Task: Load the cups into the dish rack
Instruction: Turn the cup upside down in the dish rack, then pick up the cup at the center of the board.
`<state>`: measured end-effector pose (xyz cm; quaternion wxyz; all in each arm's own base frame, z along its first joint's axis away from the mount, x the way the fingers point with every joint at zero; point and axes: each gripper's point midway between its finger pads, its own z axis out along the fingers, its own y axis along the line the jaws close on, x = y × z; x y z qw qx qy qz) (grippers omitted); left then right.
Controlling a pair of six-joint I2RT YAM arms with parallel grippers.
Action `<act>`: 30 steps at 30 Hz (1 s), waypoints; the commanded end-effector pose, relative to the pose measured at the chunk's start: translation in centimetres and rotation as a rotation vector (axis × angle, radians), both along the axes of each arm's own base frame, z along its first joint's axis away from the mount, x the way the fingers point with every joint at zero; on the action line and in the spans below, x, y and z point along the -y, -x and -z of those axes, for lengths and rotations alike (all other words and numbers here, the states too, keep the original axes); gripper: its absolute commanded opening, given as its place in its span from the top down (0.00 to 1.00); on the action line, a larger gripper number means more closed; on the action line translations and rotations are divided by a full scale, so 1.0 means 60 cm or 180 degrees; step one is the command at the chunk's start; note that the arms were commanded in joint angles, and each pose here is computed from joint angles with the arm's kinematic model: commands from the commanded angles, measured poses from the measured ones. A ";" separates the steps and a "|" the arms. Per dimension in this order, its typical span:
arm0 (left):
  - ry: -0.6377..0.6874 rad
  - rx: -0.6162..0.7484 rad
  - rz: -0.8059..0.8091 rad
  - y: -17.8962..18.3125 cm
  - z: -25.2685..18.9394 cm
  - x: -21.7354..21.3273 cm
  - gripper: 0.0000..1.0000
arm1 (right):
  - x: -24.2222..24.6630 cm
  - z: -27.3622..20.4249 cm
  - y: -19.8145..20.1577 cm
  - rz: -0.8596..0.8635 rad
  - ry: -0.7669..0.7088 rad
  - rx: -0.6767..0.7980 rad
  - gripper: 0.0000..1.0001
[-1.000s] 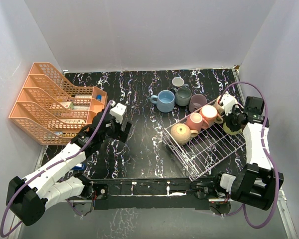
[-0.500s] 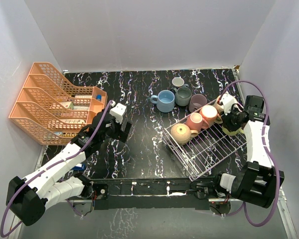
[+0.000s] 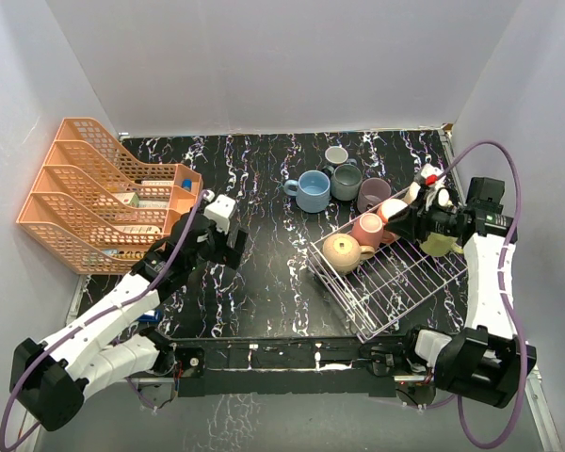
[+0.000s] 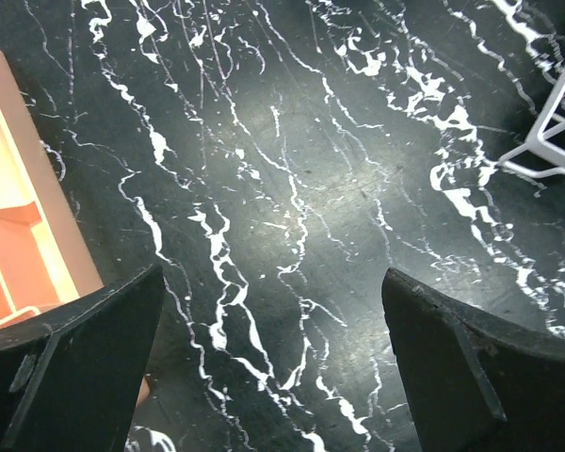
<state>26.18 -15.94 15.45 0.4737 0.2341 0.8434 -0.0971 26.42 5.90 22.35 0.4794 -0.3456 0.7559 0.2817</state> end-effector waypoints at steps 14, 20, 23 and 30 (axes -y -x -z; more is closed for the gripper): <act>0.2234 -0.0821 -0.0390 -0.056 -0.114 0.171 0.20 | -0.069 -0.032 0.037 -0.0642 -0.0974 0.0428 0.63; 0.0485 -0.0929 -0.0035 -0.171 -0.058 0.198 0.37 | -0.067 -0.040 0.043 -0.0535 -0.0767 0.0597 0.62; -0.0213 -0.1018 0.0190 -0.221 -0.023 0.213 0.37 | -0.067 -0.047 0.049 -0.0501 -0.0690 0.0693 0.62; -0.0653 -0.0754 0.0723 -0.307 -0.035 0.272 0.34 | -0.069 -0.052 0.054 -0.0471 -0.0664 0.0746 0.62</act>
